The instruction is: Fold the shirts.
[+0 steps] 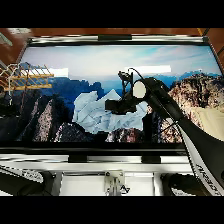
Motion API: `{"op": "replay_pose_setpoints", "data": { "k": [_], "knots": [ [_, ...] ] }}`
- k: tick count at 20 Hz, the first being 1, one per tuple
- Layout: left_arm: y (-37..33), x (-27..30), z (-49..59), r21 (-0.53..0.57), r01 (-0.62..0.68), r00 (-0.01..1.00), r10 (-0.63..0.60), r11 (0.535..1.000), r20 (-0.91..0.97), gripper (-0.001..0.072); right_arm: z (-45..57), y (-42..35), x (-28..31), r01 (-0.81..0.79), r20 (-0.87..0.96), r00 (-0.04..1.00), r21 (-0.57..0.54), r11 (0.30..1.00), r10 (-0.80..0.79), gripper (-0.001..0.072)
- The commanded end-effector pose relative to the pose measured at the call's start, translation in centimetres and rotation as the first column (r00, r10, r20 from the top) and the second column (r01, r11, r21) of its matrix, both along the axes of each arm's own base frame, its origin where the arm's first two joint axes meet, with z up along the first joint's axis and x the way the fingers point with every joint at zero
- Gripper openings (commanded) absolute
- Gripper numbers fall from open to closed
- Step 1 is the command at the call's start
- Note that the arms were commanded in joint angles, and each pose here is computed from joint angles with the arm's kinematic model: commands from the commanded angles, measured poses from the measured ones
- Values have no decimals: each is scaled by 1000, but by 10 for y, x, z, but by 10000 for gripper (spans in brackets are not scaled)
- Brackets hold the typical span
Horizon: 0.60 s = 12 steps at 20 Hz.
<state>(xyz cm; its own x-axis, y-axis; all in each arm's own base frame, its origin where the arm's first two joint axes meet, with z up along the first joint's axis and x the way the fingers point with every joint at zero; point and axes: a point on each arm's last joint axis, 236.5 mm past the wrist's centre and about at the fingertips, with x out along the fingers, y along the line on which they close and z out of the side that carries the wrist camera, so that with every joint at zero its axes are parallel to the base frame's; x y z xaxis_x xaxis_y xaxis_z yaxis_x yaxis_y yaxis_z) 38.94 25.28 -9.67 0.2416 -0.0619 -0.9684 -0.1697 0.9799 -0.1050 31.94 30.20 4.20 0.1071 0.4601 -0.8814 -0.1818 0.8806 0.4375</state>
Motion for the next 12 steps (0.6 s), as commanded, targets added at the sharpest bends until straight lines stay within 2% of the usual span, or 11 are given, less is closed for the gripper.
{"op": "replay_pose_setpoints", "data": {
  "k": [1, 2, 9, 12],
  "knots": [
    [3, 3, 2, 8, -8, 1000, 8, 1000, 10, 71, 0, 0, 0, 0, -2, 1000, 0, 1000, 0, 79],
    [3, 4, 4, 8, -10, 1000, 10, 1000, 12, 53, 0, 0, 0, 0, -2, 1000, 0, 1000, 0, 79],
    [4, 7, 44, 30, -46, 997, 44, 999, 58, 50, 0, 0, -2, -2, -7, 1000, 1, 1000, 2, 78],
    [6, 9, 72, 66, -48, 994, 41, 997, 106, 50, -4, -7, -13, -35, -44, 998, -33, 999, 33, 78]
  ]
}}
